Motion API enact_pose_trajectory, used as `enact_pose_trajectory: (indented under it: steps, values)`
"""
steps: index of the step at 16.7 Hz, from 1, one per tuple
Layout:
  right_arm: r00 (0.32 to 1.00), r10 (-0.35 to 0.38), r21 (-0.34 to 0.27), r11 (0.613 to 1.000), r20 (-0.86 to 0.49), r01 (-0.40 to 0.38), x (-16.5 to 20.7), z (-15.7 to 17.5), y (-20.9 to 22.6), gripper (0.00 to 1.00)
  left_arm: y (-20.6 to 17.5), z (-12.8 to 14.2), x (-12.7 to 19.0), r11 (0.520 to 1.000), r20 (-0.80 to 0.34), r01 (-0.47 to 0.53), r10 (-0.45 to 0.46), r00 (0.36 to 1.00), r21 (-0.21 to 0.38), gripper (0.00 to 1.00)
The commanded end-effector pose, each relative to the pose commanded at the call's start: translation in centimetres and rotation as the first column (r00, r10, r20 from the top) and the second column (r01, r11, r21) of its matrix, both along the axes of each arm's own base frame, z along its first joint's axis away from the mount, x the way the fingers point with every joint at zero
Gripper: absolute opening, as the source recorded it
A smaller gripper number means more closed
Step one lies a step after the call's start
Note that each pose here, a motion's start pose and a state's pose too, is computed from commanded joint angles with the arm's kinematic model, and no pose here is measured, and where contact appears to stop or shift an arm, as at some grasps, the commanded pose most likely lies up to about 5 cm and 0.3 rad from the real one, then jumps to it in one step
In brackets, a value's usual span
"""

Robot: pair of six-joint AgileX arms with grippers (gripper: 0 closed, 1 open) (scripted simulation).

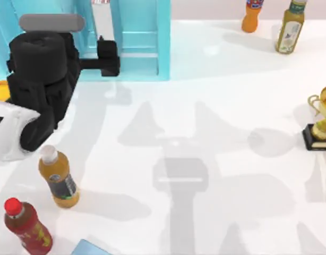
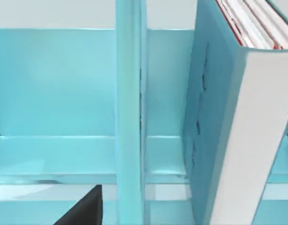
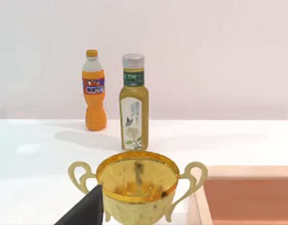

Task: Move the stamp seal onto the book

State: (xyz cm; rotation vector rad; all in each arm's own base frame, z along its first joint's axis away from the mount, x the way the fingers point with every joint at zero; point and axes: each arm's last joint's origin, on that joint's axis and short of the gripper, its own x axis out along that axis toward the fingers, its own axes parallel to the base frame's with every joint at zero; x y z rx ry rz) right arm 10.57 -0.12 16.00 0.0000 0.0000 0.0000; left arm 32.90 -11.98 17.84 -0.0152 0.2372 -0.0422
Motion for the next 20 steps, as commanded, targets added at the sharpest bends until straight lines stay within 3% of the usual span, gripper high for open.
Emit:
enact_pose_trajectory:
  steps: [3,6,13,20]
  values:
    - [1.0,0.0,0.0,1.0,0.0,0.0,0.0,0.0,0.0,1.0,-2.3,-3.1,2.0,1.0,-0.045,0.006,-0.005,0.999,0.019,1.0]
    - [1.0,0.0,0.0,1.0,0.0,0.0,0.0,0.0,0.0,1.0,-3.3,-4.5,2.8,1.0,-0.063,0.009,-0.008,0.998,0.028,1.0]
    - [1.0,0.0,0.0,1.0,0.0,0.0,0.0,0.0,0.0,1.0,-3.3,-4.6,3.1,1.0,-0.067,0.008,-0.006,0.998,0.029,1.0]
    - [1.0,0.0,0.0,1.0,0.0,0.0,0.0,0.0,0.0,1.0,-4.6,-5.2,7.8,1.0,-0.064,0.009,-0.007,0.998,0.028,1.0]
